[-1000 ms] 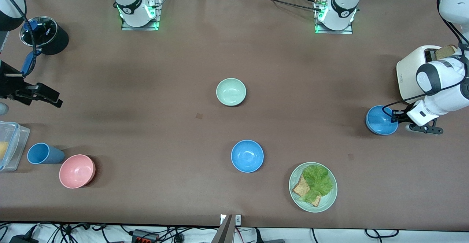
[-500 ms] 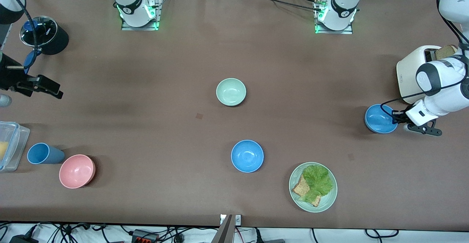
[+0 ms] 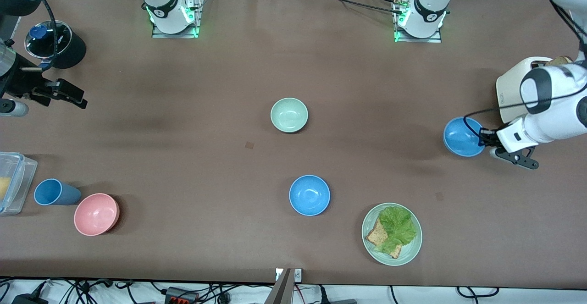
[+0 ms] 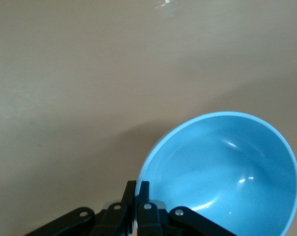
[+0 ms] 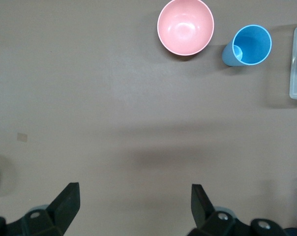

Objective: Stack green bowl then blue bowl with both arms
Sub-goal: 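Carry the blue bowl with the left gripper toward the green bowl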

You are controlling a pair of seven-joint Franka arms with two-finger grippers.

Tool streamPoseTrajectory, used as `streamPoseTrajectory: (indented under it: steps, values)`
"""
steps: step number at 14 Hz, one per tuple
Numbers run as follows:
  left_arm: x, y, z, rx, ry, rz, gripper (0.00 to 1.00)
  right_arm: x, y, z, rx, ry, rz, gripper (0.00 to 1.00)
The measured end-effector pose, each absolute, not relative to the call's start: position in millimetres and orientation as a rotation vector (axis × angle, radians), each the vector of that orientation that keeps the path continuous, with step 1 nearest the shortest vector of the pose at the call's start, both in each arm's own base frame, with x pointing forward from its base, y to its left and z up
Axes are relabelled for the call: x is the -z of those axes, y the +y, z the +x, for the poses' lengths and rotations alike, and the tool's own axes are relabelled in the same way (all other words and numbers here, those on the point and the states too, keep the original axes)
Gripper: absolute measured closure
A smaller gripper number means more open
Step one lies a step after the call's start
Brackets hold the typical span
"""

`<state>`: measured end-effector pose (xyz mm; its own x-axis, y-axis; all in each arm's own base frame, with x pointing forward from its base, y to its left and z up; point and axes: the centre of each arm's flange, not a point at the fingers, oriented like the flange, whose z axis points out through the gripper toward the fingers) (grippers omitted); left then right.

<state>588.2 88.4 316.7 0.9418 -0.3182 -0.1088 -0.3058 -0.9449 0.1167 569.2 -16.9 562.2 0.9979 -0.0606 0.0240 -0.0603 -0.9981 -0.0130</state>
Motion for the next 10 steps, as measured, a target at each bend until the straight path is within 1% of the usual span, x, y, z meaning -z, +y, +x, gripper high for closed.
streamPoseTrajectory:
  steps: [3,5,7,10]
  values:
    - [-389.8,19.4,595.6,0.254,-0.404,2.951,0.95,-568.1,-16.7,567.2,0.057,0.065,-3.128,0.0]
    - [-415.8,-42.9,597.6,0.267,-0.325,2.956,0.95,-570.3,-17.2,565.6,0.056,0.053,-3.129,0.0]
    - [-422.5,-108.9,593.5,0.253,-0.222,2.962,0.95,-571.3,-17.9,564.2,0.05,0.045,-3.129,0.0]
    - [-411.0,-191.2,581.6,0.256,-0.121,2.962,0.95,-572.7,-18.0,563.0,0.048,0.04,-3.13,0.0]
